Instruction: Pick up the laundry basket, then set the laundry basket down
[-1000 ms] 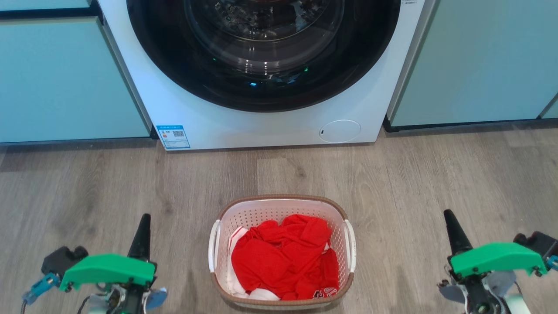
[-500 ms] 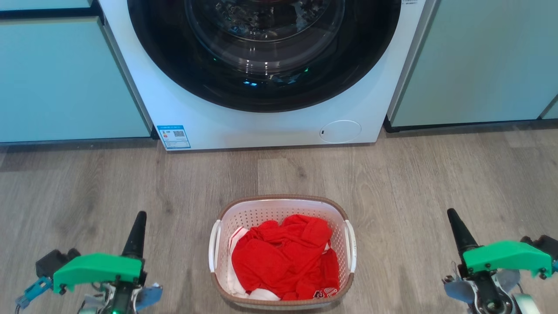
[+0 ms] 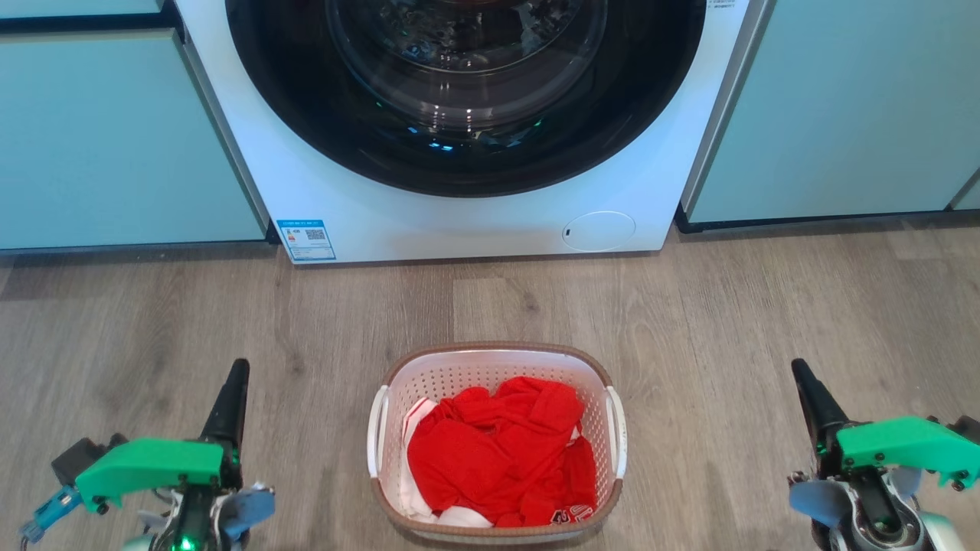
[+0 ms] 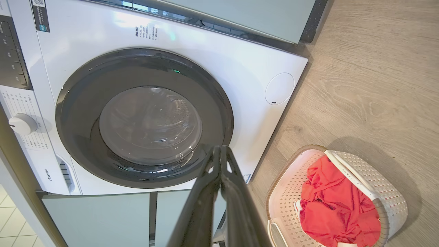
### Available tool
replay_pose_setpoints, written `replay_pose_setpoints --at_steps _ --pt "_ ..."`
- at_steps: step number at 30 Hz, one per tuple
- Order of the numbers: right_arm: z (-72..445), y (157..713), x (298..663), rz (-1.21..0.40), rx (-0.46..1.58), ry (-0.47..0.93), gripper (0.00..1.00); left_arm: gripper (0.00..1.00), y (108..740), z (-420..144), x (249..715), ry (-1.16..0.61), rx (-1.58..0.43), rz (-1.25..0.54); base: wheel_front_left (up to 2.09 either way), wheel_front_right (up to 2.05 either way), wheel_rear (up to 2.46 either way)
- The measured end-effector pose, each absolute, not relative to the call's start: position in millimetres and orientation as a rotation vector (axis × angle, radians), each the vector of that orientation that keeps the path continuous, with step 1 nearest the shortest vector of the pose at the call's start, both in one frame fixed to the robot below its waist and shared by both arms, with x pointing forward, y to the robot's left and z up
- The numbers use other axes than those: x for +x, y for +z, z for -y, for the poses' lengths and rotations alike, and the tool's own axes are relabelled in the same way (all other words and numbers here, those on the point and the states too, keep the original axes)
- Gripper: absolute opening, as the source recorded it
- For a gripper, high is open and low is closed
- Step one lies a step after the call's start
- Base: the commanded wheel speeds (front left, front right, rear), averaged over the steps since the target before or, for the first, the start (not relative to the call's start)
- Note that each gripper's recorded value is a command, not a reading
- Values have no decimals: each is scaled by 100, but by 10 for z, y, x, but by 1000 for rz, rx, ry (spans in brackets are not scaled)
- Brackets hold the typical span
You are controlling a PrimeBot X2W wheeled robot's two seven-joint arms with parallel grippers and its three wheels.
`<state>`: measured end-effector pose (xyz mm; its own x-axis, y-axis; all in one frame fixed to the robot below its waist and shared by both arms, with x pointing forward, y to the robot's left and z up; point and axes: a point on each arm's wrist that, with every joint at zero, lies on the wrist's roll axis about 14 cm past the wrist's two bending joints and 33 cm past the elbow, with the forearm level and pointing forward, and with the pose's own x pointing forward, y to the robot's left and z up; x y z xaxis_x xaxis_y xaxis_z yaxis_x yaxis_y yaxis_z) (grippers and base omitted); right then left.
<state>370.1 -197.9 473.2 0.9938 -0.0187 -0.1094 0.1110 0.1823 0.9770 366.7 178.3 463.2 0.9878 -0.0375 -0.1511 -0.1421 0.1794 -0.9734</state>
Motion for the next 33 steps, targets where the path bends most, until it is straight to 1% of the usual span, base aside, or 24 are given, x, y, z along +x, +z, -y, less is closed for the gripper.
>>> replay_pose_setpoints --at_steps 18,33 --pt "2059 4754 3719 -56 1574 -100 0 0 4742 -1859 3724 55 -1570 -105 0 0 0" --pt "2062 4792 3748 -48 1577 -90 0 0 4745 -1902 3723 64 -1576 -95 0 0 0"
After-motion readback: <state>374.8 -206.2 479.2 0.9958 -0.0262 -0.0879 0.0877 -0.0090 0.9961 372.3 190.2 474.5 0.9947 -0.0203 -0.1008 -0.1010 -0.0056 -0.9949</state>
